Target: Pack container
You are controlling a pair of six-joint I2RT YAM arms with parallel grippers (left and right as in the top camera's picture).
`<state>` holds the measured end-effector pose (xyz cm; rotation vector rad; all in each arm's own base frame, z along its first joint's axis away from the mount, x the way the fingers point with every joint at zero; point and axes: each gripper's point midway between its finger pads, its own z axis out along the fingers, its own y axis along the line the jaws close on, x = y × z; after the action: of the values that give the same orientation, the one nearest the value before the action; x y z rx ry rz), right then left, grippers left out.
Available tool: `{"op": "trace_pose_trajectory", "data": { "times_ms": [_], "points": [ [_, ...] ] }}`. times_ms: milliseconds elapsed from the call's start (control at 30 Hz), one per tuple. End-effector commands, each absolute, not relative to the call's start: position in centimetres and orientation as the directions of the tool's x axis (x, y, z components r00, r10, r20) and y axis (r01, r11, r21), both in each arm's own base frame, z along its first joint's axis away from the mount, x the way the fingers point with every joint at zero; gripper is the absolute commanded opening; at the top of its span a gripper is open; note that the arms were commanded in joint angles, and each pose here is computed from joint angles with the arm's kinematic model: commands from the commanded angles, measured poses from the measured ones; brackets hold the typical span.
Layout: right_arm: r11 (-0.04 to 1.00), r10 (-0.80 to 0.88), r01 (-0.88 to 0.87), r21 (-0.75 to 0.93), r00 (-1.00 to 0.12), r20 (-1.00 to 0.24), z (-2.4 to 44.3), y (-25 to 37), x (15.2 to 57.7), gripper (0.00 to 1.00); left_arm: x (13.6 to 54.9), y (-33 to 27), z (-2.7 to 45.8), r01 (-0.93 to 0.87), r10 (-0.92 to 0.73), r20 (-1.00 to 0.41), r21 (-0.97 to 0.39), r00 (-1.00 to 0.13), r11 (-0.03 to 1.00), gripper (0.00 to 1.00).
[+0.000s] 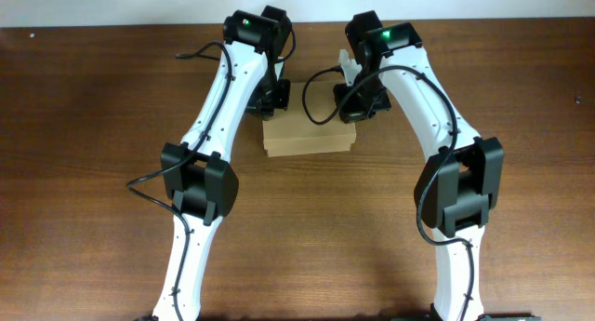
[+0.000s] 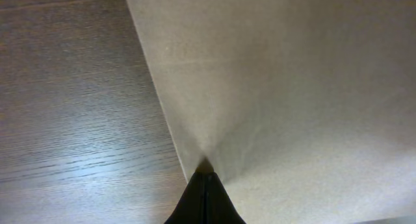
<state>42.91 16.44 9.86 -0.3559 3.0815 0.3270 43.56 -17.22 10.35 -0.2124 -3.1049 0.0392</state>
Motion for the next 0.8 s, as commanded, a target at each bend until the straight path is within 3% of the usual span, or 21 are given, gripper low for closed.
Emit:
{"op": "trace_pose_trajectory", "data": {
  "times_ms": [0,167,367,567,767],
  "points": [
    [0.964,-0.236,-0.238,0.12,-0.971,-0.032,6.9,15.5,44.1,0.04,43.6,-16.3,11.5,0.146,0.146,0.001,0.018,-0.989,0.989,0.02],
    [0.973,-0.217,-0.228,0.035,-0.957,-0.191,12.3,13.9,46.7,0.04,44.7,-15.3,14.6,0.14,0.147,-0.105,0.071,-0.984,0.988,0.01],
    [0.984,-0.158,-0.179,0.022,-0.915,-0.372,22.1,11.3,47.7,0.04,45.8,-12.5,24.6,0.063,0.12,-0.386,0.157,-0.915,0.986,0.03],
    [0.996,-0.044,-0.072,0.043,-0.885,-0.463,28.7,7.5,46.1,0.04,43.1,-6.9,34.3,-0.065,0.011,-0.579,0.11,-0.815,0.992,0.08],
    [0.996,0.03,-0.02,0.086,-0.843,-0.537,33.2,4.6,43.0,0.04,38.0,-0.4,38.1,-0.201,-0.104,-0.617,0.091,-0.78,0.975,0.08]
  ]
}}
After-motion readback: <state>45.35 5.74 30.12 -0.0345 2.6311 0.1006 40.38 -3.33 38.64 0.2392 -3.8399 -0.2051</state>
